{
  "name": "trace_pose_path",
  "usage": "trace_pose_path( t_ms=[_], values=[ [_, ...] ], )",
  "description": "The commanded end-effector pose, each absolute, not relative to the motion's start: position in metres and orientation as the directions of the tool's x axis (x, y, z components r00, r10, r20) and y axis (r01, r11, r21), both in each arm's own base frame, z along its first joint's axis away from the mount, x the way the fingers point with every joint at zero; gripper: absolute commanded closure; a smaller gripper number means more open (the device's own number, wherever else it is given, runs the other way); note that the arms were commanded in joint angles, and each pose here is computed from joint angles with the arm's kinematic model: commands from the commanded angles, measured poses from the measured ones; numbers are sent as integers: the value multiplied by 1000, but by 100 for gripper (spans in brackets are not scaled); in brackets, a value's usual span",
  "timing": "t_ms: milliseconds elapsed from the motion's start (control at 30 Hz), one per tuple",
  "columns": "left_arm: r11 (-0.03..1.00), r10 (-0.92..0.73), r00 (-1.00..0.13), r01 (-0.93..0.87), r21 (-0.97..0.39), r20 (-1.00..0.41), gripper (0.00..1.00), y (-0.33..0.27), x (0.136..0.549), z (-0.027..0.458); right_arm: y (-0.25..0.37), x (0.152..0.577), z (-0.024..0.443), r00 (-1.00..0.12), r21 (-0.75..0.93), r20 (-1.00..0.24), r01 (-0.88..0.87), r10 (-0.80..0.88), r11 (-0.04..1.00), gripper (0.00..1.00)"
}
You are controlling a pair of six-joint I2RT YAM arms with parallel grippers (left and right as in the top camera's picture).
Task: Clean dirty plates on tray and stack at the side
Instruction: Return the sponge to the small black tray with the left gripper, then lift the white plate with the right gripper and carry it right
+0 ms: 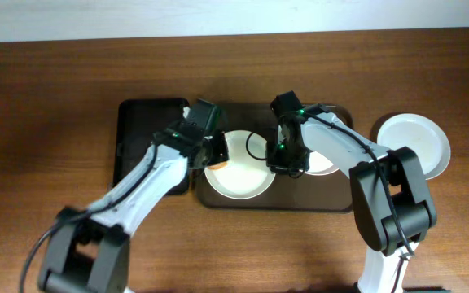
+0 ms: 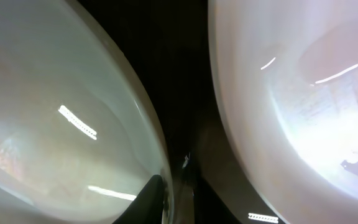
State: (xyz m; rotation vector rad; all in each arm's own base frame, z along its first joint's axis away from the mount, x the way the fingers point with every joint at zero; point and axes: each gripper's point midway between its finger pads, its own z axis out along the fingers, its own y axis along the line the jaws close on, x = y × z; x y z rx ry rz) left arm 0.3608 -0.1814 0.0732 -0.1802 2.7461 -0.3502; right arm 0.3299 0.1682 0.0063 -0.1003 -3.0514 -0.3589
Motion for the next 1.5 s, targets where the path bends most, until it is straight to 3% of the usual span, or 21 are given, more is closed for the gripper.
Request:
trace_pose_path(
  t_ms=[0, 167, 300, 600, 833, 1167, 1333, 1467],
  values=[
    [975, -145, -885, -51, -216, -443, 100, -154, 370, 106, 165, 331, 2, -996, 210, 73, 68, 54, 975, 80],
    [979, -202, -873, -173, -105, -443, 100, -99, 368, 108, 165, 331, 2, -996, 211, 73, 68, 54, 975, 96],
    [974, -227, -886, -218, -69, -404, 100, -70, 365, 95, 167, 335, 3, -998, 223, 53, 42, 30, 974, 96],
    [999, -20, -922, -37, 37, -387, 100, -54, 356, 72, 173, 355, 36, -997, 248, -69, -57, -41, 967, 96],
    [991, 130, -900, 102, 91, -415, 100, -55, 359, 59, 144, 371, 74, -973, 93, -224, -82, -60, 992, 96],
    [992, 128, -890, 115, 57, -438, 100, -60, 354, 39, 96, 386, 128, -904, -212, -415, -17, -106, 977, 96],
    [995, 98, -916, 87, 44, -389, 93, -57, 335, 21, 93, 389, 159, -844, -381, -497, 3, -202, 925, 96],
    [992, 81, -938, 107, -61, -338, 92, -72, 316, 8, 100, 388, 168, -816, -455, -518, 11, -255, 890, 96]
  ],
)
